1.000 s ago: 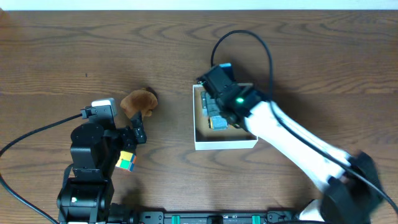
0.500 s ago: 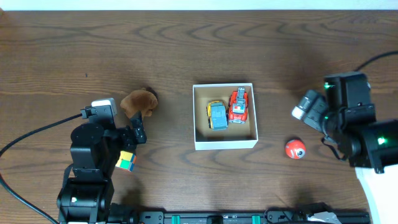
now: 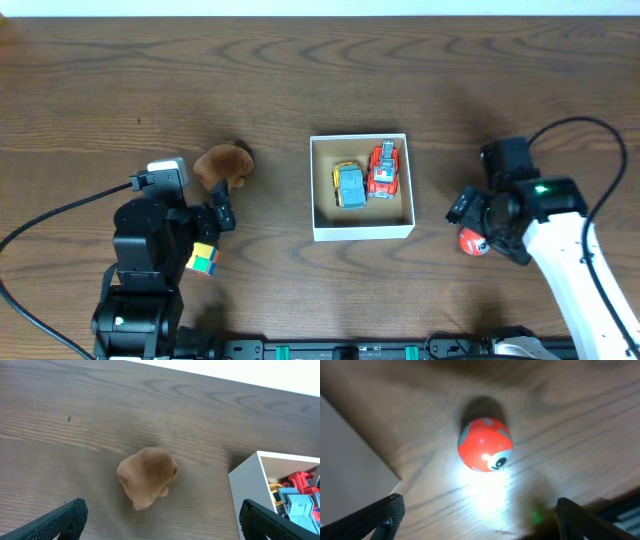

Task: Pack container
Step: 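Move the right gripper over the red ball and grasp it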

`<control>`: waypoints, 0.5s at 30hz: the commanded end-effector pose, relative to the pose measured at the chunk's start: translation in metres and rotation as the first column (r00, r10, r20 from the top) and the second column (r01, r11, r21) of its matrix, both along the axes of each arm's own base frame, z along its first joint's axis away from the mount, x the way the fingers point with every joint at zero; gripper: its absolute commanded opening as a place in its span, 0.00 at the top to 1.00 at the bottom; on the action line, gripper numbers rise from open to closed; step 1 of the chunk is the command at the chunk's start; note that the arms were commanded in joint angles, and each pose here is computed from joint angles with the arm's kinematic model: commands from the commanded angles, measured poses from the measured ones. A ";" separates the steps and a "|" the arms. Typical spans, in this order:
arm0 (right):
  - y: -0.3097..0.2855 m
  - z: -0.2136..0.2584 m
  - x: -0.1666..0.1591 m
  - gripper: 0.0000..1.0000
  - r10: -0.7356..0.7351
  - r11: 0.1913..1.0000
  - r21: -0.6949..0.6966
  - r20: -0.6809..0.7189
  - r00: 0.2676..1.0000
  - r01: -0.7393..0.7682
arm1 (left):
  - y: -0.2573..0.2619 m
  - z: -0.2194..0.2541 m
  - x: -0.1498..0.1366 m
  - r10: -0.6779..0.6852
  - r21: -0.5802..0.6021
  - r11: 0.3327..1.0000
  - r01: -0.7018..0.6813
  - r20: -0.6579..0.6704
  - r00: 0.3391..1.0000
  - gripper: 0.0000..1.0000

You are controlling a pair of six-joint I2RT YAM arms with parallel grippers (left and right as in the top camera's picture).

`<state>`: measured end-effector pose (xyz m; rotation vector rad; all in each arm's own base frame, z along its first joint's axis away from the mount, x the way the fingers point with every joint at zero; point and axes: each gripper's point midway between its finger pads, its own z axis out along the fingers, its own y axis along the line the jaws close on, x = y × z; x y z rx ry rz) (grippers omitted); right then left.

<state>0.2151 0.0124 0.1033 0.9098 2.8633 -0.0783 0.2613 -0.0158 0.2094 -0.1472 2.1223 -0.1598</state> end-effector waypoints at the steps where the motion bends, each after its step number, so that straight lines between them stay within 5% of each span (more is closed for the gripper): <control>1: 0.002 -0.019 -0.004 0.01 -0.016 1.000 0.018 -0.024 1.000 0.016 | 0.001 0.010 0.001 0.003 -0.004 1.000 -0.003 0.022 1.000 0.02; 15: 0.001 -0.066 0.008 0.01 -0.015 1.000 -0.009 -0.096 0.995 0.014 | 0.001 0.010 0.001 0.003 -0.004 1.000 -0.003 0.022 1.000 0.02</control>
